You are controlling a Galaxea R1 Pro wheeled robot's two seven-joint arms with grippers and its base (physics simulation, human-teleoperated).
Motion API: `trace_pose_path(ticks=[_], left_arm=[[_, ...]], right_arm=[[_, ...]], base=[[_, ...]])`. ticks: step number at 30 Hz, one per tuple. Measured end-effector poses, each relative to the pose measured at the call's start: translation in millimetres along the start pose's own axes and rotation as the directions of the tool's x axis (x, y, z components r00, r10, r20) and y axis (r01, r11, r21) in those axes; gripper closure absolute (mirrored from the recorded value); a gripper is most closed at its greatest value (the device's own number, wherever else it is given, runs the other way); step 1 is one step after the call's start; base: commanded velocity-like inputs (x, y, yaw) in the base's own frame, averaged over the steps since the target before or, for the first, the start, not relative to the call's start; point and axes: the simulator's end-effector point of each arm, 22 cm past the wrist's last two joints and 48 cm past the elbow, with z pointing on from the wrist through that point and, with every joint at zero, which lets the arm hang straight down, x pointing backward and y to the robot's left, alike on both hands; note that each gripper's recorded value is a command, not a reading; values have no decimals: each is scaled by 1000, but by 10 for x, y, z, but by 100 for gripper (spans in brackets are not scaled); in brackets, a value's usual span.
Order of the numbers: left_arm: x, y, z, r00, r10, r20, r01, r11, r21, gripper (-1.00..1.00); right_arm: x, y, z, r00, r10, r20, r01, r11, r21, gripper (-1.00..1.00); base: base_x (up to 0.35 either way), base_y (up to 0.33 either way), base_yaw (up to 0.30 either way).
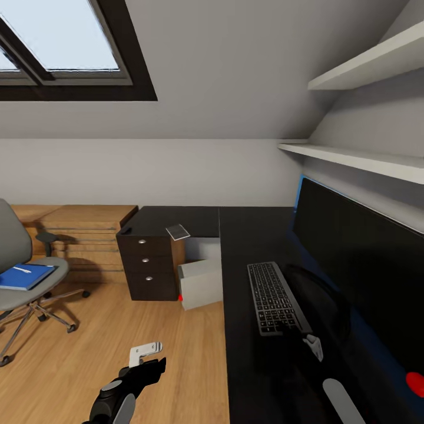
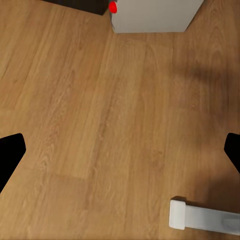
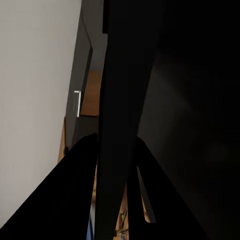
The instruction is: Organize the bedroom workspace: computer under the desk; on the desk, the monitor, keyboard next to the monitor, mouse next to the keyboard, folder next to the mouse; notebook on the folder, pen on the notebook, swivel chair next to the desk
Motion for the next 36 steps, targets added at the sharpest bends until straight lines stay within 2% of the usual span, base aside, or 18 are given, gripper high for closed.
trace_pose_path(ticks=[23, 24, 25, 36], left_arm=[[4, 0, 0, 1000, 0, -1, 0, 1000, 0, -100], [4, 0, 0, 1000, 0, -1, 0, 1000, 0, -100], [1, -1, 1, 1000, 0, -1, 0, 1000, 0, -100], [4, 0, 1, 1000, 0, -2, 0, 1000, 0, -100]], right_arm=[[-29, -17, -5, 1000, 16, 7, -16, 1000, -2, 100], [-29, -17, -5, 1000, 16, 7, -16, 1000, -2, -100], [-28, -183, -12, 1000, 11, 7, -12, 998, 70, -100], [-30, -177, -12, 1000, 12, 7, -12, 998, 69, -100]], base=[[0, -31, 0], [0, 0, 0], [0, 0, 0], [0, 0, 0]])
